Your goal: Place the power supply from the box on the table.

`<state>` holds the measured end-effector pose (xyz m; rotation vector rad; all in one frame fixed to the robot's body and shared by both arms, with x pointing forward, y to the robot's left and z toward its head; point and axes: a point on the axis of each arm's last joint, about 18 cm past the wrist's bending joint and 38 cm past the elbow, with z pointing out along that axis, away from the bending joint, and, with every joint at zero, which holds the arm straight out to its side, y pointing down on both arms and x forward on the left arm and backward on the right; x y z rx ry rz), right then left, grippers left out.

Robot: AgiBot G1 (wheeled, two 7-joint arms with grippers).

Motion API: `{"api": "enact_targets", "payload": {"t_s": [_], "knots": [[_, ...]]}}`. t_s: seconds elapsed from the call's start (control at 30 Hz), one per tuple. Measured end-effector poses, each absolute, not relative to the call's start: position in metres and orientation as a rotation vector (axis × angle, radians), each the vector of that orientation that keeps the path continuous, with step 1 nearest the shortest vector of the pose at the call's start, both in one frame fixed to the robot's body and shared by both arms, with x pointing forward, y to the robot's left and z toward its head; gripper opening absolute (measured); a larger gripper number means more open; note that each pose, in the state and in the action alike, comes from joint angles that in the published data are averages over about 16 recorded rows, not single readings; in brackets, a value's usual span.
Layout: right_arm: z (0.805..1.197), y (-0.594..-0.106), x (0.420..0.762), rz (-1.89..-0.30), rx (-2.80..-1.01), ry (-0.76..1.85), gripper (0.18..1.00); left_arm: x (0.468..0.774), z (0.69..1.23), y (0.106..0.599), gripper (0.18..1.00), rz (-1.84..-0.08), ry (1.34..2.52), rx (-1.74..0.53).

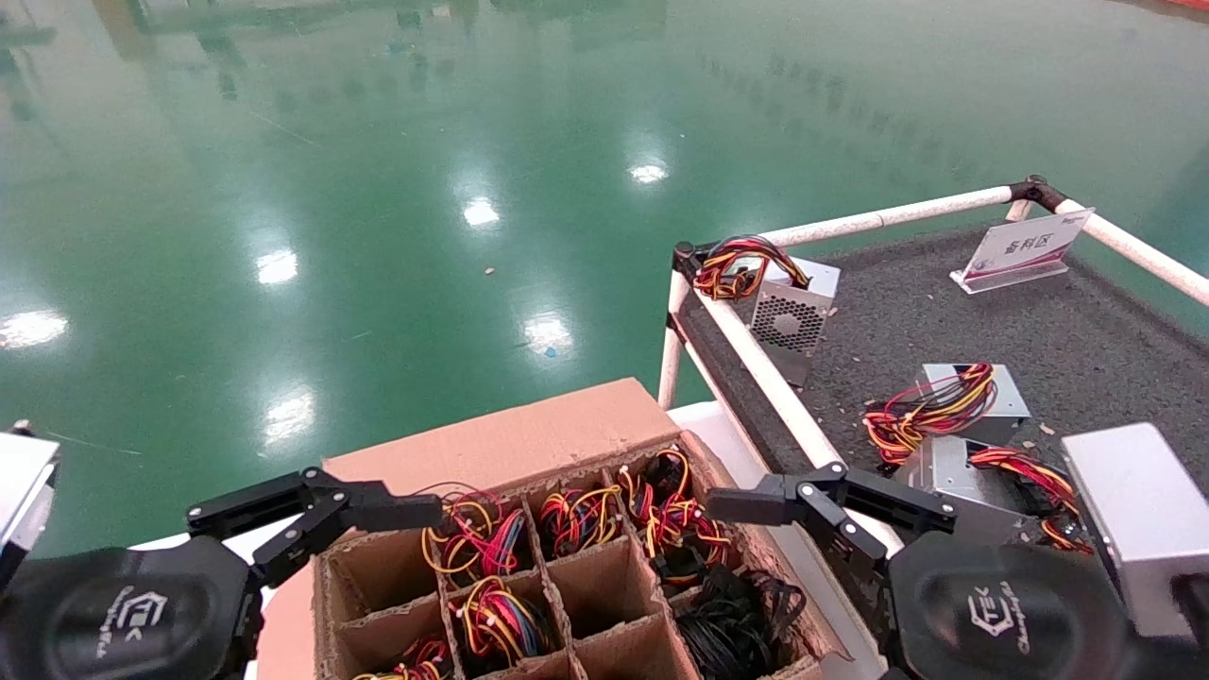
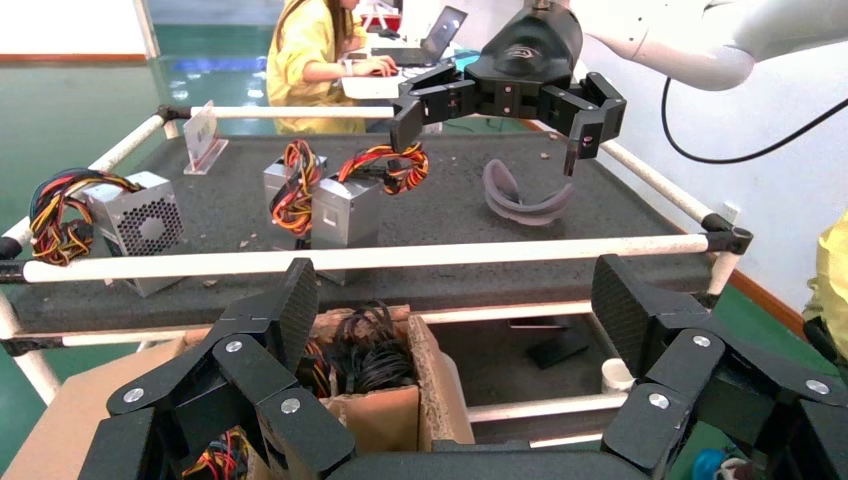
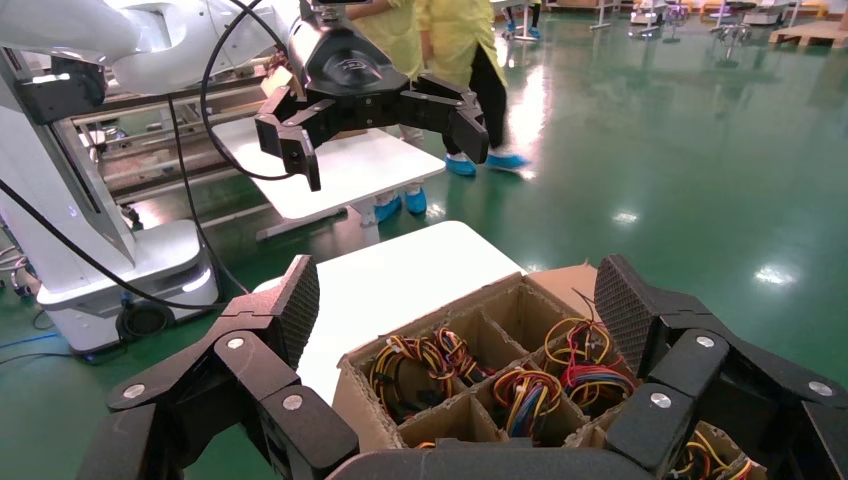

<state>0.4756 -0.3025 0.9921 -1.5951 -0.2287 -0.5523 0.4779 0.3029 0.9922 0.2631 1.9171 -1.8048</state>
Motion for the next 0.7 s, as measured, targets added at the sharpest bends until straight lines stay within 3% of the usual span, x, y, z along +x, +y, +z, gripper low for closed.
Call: {"api": "enact_targets", "payload": {"t_s": [0.7], "knots": [[0.9921, -0.3025, 0.4756, -0.552, -1.595, -0.229, 1.000, 0.4779, 0.9922, 0.3029, 0.972, -1.805, 1.917, 0.263]]}}
